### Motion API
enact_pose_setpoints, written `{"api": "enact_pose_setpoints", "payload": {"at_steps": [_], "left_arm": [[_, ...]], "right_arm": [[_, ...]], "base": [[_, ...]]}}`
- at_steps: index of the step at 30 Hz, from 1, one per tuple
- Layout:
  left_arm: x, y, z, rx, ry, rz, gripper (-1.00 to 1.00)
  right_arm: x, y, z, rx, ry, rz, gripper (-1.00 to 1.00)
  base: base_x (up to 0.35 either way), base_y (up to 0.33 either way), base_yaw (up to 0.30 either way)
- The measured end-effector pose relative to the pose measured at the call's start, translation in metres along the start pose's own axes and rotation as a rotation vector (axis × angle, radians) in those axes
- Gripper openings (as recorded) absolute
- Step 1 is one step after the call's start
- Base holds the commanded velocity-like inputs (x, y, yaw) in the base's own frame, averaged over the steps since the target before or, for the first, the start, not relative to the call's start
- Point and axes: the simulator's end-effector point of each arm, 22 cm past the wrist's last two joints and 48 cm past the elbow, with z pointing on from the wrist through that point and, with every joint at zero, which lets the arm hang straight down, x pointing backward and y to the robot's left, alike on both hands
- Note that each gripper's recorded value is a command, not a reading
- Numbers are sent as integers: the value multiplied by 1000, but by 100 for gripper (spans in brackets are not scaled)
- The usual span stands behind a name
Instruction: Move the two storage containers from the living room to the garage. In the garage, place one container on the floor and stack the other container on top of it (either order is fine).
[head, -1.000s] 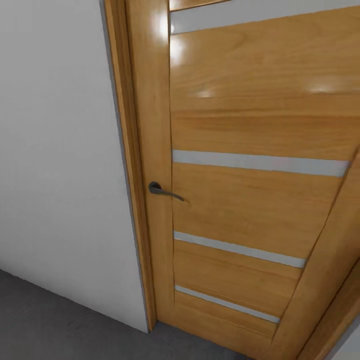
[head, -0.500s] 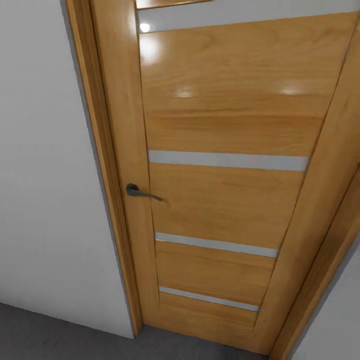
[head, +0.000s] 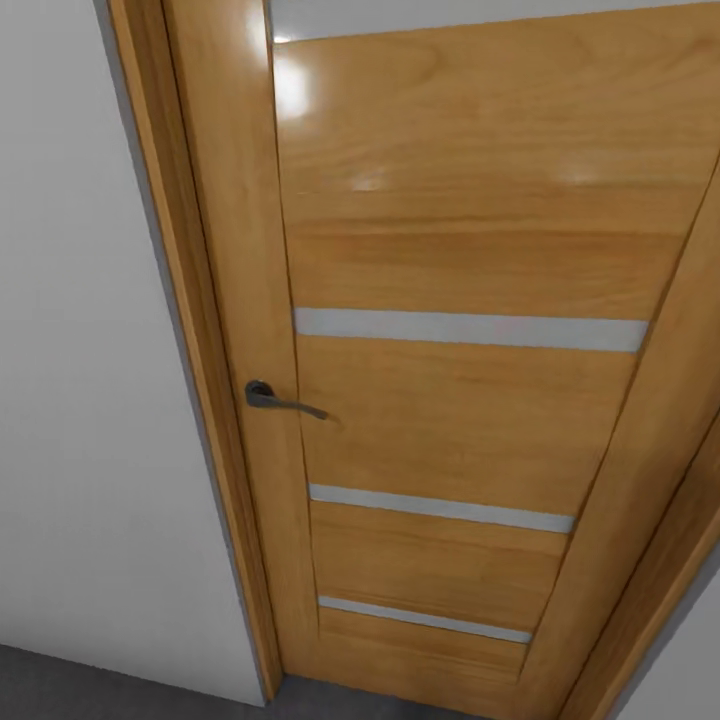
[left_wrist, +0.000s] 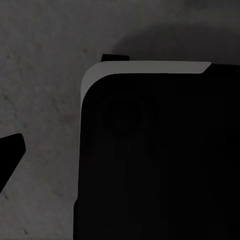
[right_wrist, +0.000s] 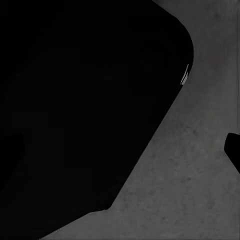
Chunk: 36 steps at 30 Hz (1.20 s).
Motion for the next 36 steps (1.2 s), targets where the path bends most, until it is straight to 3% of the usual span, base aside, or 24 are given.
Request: {"api": "enact_pose_setpoints", "payload": {"at_steps": [15,36], "left_arm": [[0,0,0,0,0,0,100],[0,0,0,0,0,0,100]], "right_arm": [[0,0,0,0,0,8,100],[0,0,0,0,0,7,100]], "base": [[6,2,-205],[10,32,-14]]}}
